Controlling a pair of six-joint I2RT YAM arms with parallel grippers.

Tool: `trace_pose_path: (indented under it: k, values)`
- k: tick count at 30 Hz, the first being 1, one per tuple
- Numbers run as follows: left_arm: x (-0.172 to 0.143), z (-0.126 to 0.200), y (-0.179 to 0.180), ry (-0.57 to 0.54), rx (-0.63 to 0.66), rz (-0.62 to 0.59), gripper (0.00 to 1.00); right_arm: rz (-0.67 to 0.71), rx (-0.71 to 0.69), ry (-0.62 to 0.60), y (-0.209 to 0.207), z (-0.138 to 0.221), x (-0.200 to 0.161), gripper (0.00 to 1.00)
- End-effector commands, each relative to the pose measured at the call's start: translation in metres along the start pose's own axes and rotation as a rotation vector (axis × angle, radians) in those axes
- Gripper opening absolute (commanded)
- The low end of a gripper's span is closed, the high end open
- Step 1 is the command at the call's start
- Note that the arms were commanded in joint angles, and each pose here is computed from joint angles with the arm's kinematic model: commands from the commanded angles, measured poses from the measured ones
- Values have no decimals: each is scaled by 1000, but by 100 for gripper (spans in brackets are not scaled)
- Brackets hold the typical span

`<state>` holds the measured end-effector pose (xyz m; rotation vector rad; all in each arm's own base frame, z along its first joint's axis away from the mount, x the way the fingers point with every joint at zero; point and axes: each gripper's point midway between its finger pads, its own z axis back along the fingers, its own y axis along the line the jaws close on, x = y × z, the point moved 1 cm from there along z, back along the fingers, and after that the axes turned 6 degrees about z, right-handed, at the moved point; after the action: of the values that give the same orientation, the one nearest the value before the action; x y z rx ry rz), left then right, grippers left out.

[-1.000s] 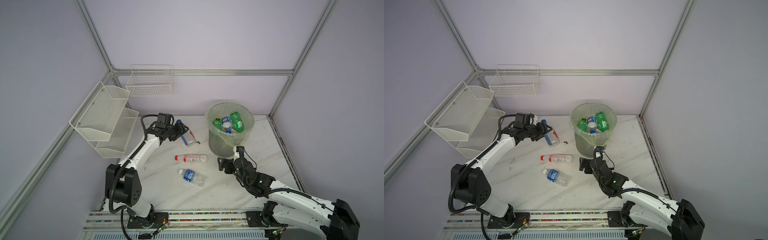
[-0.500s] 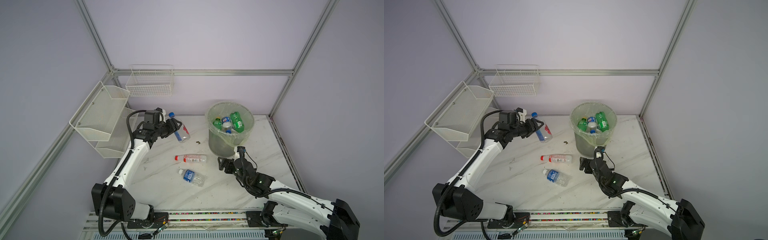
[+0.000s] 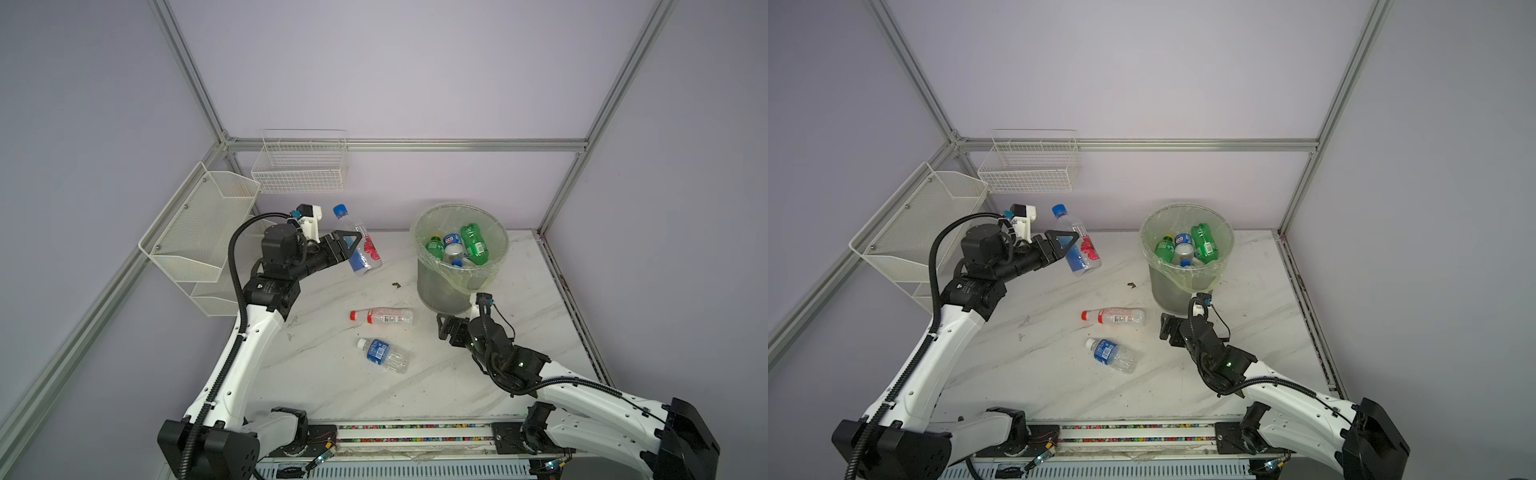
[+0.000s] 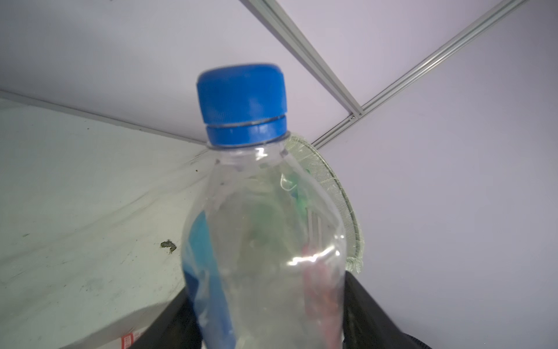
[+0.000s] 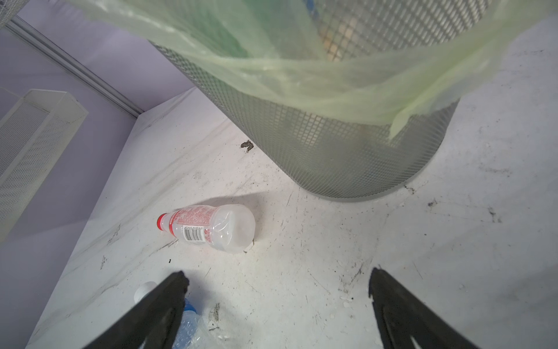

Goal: Throw the plastic bottles in the bin
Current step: Throw the plastic bottle into the trash bin.

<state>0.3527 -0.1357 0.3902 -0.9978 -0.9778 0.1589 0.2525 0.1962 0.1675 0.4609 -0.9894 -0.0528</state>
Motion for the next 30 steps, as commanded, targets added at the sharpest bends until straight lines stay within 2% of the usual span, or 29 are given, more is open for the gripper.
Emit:
trace_pose_path:
  k: [1, 10, 22, 27, 29, 30]
  values:
    - [1, 7, -25, -22, -154, -72, 65, -9, -11, -20, 0, -3, 3, 97]
    - [-6, 9, -40, 27, -247, -121, 66, 6, -7, -4, 5, -9, 1, 97]
    - [7, 6, -44, 21, -211, -128, 64, 4, -14, 7, -1, -9, -6, 97]
    - [22, -18, -64, 40, -230, -137, 63, -5, -16, 9, -4, -8, -10, 97]
    - [27, -37, -82, 64, -244, -155, 64, -2, -20, 5, -5, -7, -8, 97]
    - [25, -59, -87, 96, -236, -157, 64, -1, -28, 1, -6, -7, -8, 97]
